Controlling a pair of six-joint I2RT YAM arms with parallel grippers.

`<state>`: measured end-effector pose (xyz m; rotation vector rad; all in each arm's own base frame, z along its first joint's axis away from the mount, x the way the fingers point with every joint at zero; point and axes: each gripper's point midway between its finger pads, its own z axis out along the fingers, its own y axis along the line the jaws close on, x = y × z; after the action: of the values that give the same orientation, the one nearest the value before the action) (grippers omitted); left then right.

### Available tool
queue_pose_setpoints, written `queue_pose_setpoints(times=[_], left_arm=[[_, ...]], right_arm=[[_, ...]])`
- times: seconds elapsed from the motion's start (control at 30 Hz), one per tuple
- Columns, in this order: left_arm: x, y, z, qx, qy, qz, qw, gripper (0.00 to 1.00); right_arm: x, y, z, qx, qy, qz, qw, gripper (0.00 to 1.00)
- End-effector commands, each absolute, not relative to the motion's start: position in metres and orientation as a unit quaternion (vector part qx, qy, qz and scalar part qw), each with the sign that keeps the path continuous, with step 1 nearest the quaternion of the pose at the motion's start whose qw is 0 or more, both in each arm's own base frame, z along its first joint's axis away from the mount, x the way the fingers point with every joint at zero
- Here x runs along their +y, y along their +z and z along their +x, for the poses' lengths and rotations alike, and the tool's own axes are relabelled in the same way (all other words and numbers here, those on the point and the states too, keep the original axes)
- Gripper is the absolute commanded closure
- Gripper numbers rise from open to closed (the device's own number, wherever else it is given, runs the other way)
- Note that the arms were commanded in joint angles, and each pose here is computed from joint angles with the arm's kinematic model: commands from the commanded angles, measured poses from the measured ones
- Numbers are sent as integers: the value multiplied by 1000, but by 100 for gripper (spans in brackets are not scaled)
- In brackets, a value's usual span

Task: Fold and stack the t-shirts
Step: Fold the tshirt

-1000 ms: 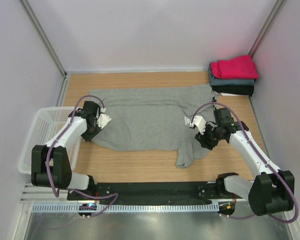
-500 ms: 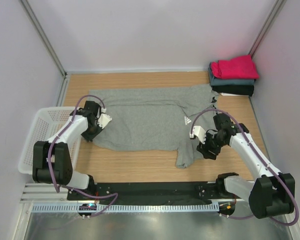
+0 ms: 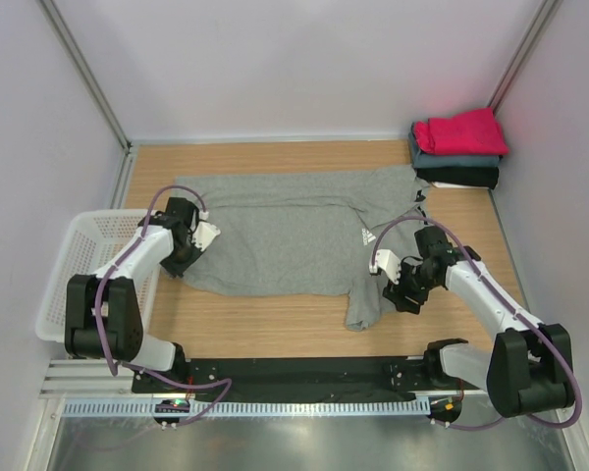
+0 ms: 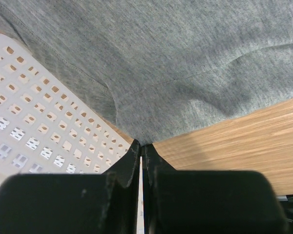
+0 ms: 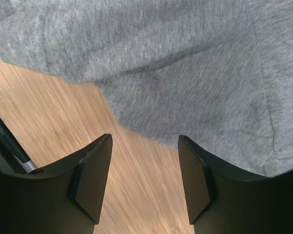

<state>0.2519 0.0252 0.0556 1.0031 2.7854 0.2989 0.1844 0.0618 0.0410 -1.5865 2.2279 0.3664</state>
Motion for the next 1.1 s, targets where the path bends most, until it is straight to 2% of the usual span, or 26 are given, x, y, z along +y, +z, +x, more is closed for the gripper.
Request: queue_pose_setpoints(times=[0.0, 0.77, 0.83, 0.87, 0.93, 0.97, 1.07], left_arm=[[22, 59, 261, 935, 95, 327, 103, 100], [21, 53, 260, 938, 90, 321, 97, 100], [21, 53, 260, 937, 90, 323, 96, 100], [21, 53, 261, 938, 90, 321, 98, 100], [21, 53, 261, 937, 89, 322, 97, 100], [21, 53, 261, 937, 90, 323, 96, 100], [21, 56, 263, 936, 92, 324, 100, 100]], right_arm=[[68, 39, 194, 779, 128, -575, 213, 37], [68, 14, 206, 790, 123, -559, 218, 33], [67, 12, 206, 792, 120, -559, 214, 40], [66, 12, 207, 795, 118, -555, 215, 49], [65, 14, 208, 796, 114, -554, 215, 59], [65, 19, 212, 795, 109, -555, 220, 69], [65, 38, 218, 789, 99, -559, 233, 77]])
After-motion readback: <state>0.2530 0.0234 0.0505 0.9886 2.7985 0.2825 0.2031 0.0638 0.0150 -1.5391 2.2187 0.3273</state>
